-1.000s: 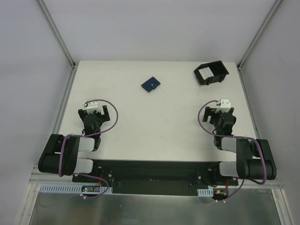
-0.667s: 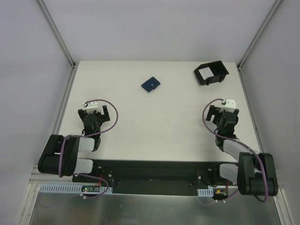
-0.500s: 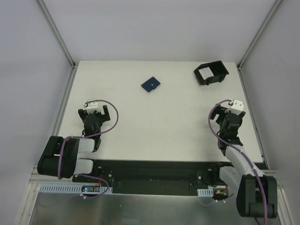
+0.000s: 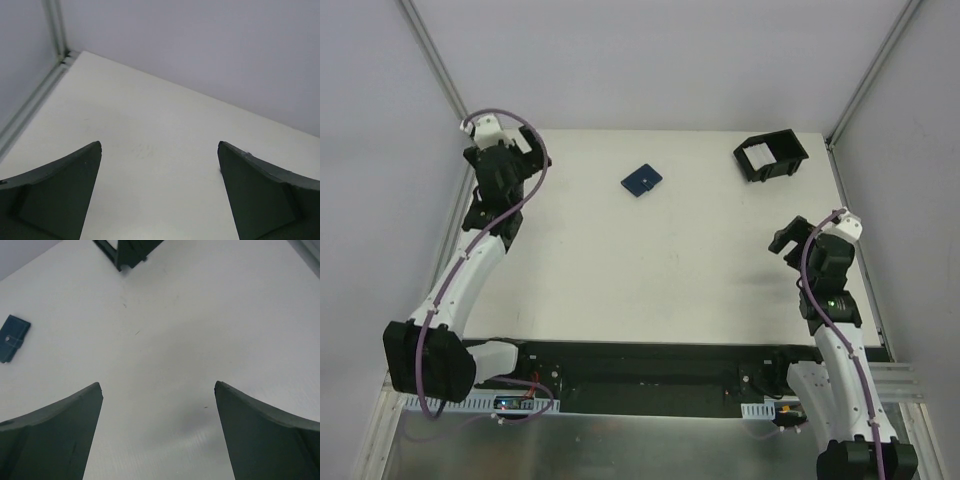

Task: Put the credit cards into the card holder
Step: Move the card holder to the center of the board.

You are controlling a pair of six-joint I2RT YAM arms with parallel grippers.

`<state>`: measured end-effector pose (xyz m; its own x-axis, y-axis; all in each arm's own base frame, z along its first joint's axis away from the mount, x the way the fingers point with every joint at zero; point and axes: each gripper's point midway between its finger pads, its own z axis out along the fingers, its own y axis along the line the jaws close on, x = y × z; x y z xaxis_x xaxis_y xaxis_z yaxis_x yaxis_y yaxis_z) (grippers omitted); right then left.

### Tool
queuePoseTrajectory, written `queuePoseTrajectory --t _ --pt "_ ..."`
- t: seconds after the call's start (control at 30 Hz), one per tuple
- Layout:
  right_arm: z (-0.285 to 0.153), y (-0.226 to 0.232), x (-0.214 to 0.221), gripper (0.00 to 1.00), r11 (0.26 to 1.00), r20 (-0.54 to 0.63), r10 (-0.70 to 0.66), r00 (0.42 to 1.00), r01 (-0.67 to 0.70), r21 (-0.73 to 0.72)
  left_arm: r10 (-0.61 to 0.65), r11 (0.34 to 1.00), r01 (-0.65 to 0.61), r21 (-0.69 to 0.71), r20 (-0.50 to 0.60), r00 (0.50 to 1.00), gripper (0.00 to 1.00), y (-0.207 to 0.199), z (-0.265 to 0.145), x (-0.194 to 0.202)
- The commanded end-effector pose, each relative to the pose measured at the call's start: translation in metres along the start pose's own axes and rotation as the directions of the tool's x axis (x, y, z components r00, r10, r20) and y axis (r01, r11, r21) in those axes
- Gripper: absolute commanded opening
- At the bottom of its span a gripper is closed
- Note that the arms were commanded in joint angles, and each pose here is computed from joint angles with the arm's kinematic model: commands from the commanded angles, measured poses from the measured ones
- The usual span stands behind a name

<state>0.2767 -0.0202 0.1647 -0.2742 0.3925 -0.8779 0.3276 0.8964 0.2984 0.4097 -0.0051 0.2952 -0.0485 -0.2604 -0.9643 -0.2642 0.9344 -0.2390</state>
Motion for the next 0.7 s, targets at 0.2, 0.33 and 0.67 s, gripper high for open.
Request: queuePoseTrajectory --t 0.2,0.33,0.67 --pt "-0.035 0.069 0.013 0.96 0.928 -0.178 -0.036 0.983 -0.033 -0.371 -0.133 0.865 0.425 0.268 -0.694 0.708 0.99 -0.134 0.053 0.102" --pt "-0.041 0.071 0.017 0.96 0.920 -0.200 -0.035 0.979 -0.047 -0.388 -0.141 0.808 0.522 0.273 -0.771 0.621 0.99 -0.170 0.094 0.124" --pt "-0.041 0.060 0.039 0.96 0.938 -0.280 -0.034 0.960 -0.066 -0.340 0.044 0.877 0.291 0.383 -0.666 0.745 0.99 -0.222 0.133 0.162"
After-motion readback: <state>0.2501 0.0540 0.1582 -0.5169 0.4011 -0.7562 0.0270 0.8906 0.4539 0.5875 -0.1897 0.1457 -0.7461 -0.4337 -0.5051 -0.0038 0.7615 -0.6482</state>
